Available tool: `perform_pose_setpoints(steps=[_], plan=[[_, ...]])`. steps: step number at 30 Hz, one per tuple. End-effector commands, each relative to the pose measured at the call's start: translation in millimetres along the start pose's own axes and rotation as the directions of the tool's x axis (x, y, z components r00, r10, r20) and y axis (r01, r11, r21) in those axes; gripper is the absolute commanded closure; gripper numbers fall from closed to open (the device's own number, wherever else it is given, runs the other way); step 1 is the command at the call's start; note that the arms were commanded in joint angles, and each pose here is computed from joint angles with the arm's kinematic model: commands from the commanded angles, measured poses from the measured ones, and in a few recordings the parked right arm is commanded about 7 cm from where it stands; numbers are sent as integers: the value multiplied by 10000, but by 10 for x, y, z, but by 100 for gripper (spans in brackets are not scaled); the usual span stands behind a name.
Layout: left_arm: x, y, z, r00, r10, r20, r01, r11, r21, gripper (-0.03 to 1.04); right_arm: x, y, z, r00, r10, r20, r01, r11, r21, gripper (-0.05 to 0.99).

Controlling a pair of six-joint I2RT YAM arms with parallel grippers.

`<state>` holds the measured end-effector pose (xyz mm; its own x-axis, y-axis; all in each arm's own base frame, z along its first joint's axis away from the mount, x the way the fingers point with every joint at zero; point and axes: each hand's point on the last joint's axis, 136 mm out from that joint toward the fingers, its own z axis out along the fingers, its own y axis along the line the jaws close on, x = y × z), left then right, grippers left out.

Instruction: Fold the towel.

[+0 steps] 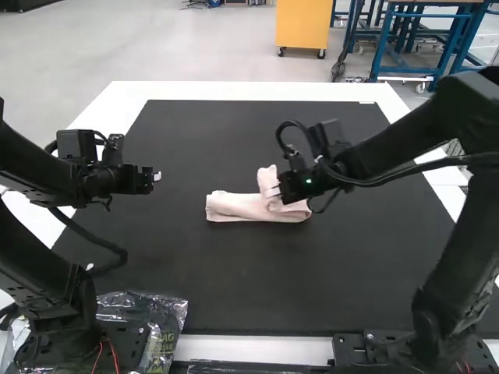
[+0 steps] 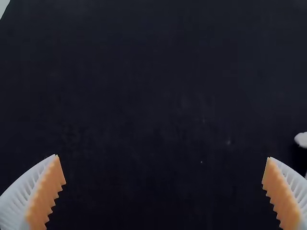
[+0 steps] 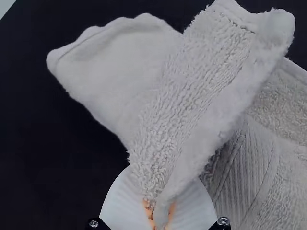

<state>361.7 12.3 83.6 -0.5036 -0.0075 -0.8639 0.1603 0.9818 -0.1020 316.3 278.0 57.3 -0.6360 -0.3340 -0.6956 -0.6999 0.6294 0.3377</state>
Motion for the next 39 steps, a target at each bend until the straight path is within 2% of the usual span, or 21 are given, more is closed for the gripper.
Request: perform_pose_setpoints(steps=[1, 16, 20, 21, 24, 25, 28, 29, 30, 32, 33, 35, 36, 39], plan=[[-91, -15, -41, 9993, 130, 337, -131, 9999, 36, 4, -172, 152, 121, 9995, -273, 184, 277, 9993, -237, 96], [-39, -37, -43, 9996, 96, 261, -100, 9999, 137, 4, -310, 433, 673, 9964, -841, -71, 831, 9926, -889, 96], [-40, -32, -47, 9996, 95, 277, -98, 9999, 122, 4, -380, 601, 764, 9982, -597, -70, 582, 9895, -1321, 94], [-35, -32, -45, 9996, 95, 277, -98, 9999, 122, 4, -417, 664, 780, 9989, -458, -53, 445, 9881, -1471, 87], [-80, -23, -46, 9988, 119, 468, -121, 9999, 54, 4, -551, 879, 790, 9988, -470, 122, 485, 9799, -1936, 46], [-102, -12, -50, 9984, 99, 551, -100, 10000, 2, 4, -583, 932, 784, 9984, -536, 155, 556, 9780, -2013, 38], [-162, 25, -58, 9968, -85, 791, 96, 9999, -137, 4, -724, 1052, 735, 9983, -495, 315, 556, 9704, -2349, 18], [-171, 29, -57, 9964, -160, 834, 173, 9997, -149, 4, -786, 1066, 705, 9980, -475, 425, 562, 9702, -2358, 13], [-171, 38, -58, 9962, -259, 837, 274, 9995, -169, 4, -847, 1082, 667, 9971, -507, 575, 629, 9695, -2369, 13], [-182, 48, -62, 9957, -303, 878, 324, 9992, -229, 4, -975, 1124, 548, 9941, -575, 917, 782, 9674, -2411, 13], [-189, 43, -61, 9955, -285, 904, 306, 9993, -218, 4, -1018, 1133, 477, 9928, -581, 1051, 825, 9659, -2456, 20], [-193, 46, -62, 9953, -301, 921, 322, 9992, -215, 4, -1036, 1161, 332, 9907, -589, 1228, 910, 9573, -2744, 61], [-188, 44, -59, 9954, -300, 904, 321, 9993, -216, 4, -1077, 1135, 264, 9849, -720, 1573, 1129, 9565, -2691, 95], [-189, 32, -58, 9955, -288, 901, 306, 9994, -190, 4, -1078, 1068, 194, 9753, -470, 2158, 1061, 9566, -2714, 96]])
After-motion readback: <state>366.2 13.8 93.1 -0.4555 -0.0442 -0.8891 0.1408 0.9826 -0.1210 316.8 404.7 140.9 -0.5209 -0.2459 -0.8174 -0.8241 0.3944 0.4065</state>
